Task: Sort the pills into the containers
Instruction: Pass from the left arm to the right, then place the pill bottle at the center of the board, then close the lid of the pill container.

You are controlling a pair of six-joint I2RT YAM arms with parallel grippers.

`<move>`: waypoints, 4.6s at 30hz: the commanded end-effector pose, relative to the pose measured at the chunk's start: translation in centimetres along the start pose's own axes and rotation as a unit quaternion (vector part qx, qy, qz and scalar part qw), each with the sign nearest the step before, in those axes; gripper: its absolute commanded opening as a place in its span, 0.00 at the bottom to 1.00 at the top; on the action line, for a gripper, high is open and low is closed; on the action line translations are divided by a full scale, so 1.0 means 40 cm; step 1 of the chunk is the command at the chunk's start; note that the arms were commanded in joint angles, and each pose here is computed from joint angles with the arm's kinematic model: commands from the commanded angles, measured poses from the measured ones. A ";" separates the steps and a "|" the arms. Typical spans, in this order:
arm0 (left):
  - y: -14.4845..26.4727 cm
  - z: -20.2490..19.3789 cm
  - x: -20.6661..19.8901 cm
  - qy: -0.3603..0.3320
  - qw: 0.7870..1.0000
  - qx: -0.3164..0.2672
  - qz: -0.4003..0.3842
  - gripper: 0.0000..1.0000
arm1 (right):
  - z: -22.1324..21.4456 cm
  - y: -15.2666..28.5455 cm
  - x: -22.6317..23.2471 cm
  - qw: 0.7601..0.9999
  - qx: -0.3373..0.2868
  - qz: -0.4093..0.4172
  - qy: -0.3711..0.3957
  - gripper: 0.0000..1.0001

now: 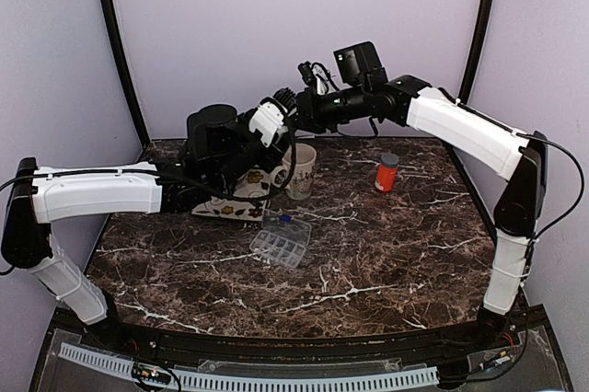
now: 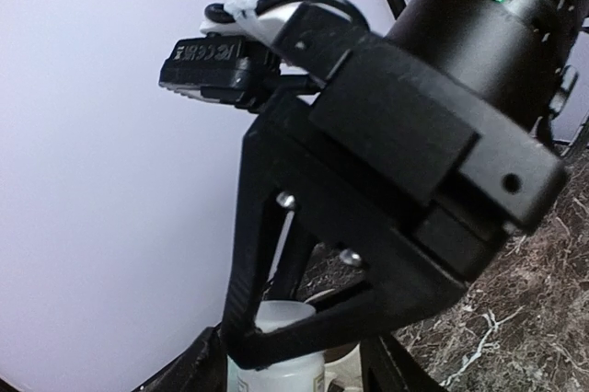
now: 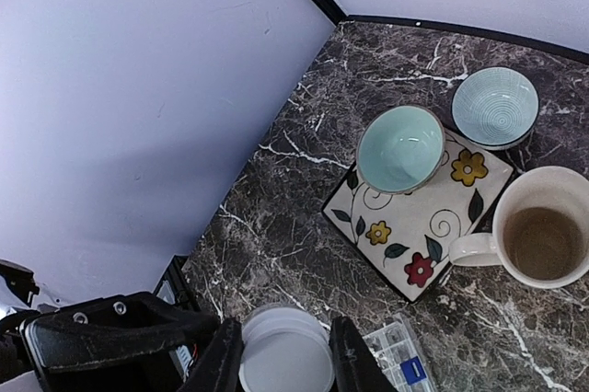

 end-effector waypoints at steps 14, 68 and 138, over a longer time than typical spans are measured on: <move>0.124 -0.026 0.026 0.063 0.997 0.008 -0.038 0.55 | 0.037 0.065 -0.004 0.998 -0.039 -0.039 0.019 0.00; 0.304 -0.110 0.100 0.193 0.980 0.035 -0.023 0.55 | -0.288 0.445 -0.718 0.833 0.001 -0.547 -0.083 0.00; 0.293 -0.198 0.059 0.215 0.969 0.111 -0.043 0.55 | -0.173 0.323 -0.462 0.884 -0.061 -0.462 0.035 0.48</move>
Point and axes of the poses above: each gripper's point midway between its finger pads, its own y axis back along the fingers, its own x axis along the line the jaws close on, z = x × y, the point moved 6 cm from there along y, back along the fingers, and after that the axes turned 11 degrees about y, right-handed, at the moved point
